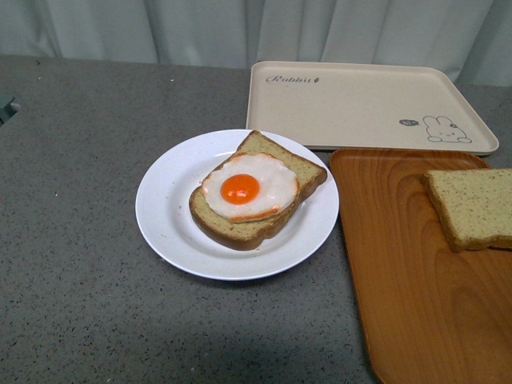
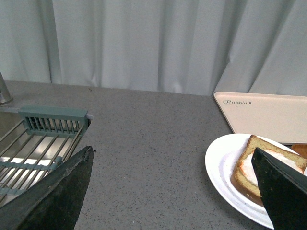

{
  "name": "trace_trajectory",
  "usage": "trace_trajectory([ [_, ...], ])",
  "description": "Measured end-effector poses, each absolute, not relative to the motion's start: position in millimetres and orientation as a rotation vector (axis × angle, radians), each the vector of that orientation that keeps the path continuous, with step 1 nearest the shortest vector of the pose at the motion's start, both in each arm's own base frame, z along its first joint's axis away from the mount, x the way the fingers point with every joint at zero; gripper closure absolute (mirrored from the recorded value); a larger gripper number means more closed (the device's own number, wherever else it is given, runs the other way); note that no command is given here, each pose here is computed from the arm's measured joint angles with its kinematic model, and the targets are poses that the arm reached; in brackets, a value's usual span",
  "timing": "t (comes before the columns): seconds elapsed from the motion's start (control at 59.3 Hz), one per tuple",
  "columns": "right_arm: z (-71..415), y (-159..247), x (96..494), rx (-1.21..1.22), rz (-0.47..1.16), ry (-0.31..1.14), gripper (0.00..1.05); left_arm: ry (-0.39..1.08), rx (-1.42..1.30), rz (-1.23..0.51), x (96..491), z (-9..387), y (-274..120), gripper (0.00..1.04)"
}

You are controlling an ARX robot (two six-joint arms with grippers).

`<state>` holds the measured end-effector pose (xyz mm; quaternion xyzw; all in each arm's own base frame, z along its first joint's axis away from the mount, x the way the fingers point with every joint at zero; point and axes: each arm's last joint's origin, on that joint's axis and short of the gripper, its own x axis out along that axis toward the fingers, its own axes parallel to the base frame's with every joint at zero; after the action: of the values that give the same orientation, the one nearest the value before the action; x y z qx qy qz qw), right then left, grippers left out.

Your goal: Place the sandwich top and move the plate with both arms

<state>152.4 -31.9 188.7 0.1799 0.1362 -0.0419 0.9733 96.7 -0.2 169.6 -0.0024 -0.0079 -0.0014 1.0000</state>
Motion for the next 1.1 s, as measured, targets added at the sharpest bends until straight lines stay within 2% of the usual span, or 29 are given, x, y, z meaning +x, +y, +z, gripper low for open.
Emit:
trace_trajectory([
  [0.135, 174, -54, 215, 0.383, -0.215, 0.390, 0.09, -0.016, -0.005, -0.002, 97, 170, 0, 0.06],
  [0.287, 140, -65, 246, 0.393, -0.304, 0.522, 0.09, -0.016, -0.005, -0.002, 97, 170, 0, 0.06],
  [0.759, 93, -85, 268, 0.513, -0.407, 0.672, 0.09, -0.016, -0.004, -0.002, 97, 170, 0, 0.06],
  [1.096, 79, -76, 272, 0.662, -0.418, 0.687, 0.09, -0.016, -0.005, -0.002, 97, 170, 0, 0.06],
])
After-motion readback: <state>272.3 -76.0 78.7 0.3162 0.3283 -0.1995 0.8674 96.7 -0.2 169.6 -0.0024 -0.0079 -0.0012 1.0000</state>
